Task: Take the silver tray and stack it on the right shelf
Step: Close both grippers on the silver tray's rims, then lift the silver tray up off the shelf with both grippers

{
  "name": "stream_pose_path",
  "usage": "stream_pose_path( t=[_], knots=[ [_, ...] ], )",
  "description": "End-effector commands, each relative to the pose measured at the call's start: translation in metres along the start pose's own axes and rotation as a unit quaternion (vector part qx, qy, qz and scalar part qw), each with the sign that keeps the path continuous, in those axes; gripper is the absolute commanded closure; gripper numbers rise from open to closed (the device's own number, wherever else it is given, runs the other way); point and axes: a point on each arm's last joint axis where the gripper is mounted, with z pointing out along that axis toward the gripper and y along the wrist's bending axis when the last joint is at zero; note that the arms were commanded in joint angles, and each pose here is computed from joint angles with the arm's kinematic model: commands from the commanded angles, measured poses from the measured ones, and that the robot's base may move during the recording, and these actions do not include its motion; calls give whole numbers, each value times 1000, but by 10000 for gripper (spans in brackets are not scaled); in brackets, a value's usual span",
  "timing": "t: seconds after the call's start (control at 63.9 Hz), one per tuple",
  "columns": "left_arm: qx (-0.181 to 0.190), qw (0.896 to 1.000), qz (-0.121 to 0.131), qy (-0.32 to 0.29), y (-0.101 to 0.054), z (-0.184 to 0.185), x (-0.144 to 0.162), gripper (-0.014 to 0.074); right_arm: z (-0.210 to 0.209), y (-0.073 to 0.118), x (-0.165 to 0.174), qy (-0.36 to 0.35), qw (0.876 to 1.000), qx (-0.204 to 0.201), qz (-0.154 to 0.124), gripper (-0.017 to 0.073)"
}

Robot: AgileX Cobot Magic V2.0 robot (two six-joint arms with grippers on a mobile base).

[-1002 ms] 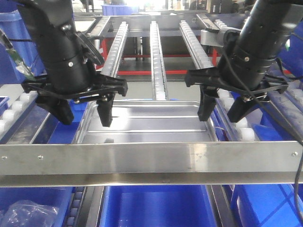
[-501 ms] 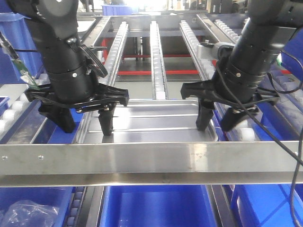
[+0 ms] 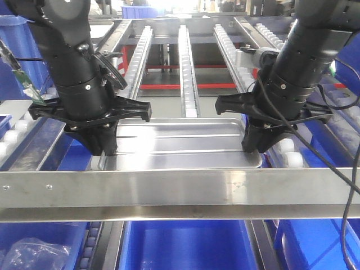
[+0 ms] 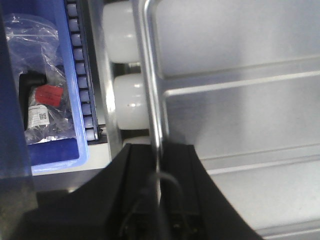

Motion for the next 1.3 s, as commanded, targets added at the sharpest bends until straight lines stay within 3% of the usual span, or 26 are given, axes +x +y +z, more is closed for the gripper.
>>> stream_pose_path(
  t=[0.0,0.235,0.407,0.595,0.767,0.955,1.159,1.284],
  knots=[
    [13,999,-12,-35,-4,-21,-11,686,-19,4,-13,-32,999,-8,-10,502],
    [-7,998,-39,-38,0,-39,-11,686,-38,6,-12,-25,1000,-9,-13,502],
    [-9,997,-49,-53,3,-62,-13,686,-63,6,-15,-37,999,-1,-36,502],
    [-9,995,-42,-93,2,-96,-15,686,-97,9,-16,-62,997,0,-55,501],
    [-45,992,-27,-112,-5,-132,-4,686,-129,23,-9,-79,993,-1,-88,501],
    [-23,991,-6,-132,-21,-167,10,686,-159,31,6,-101,990,11,-100,501],
    [-9,990,4,-142,-25,-205,28,686,-197,27,35,-129,987,2,-94,501],
    [-11,990,22,-142,-29,-221,40,686,-220,23,49,-146,985,-9,-87,501]
  ],
)
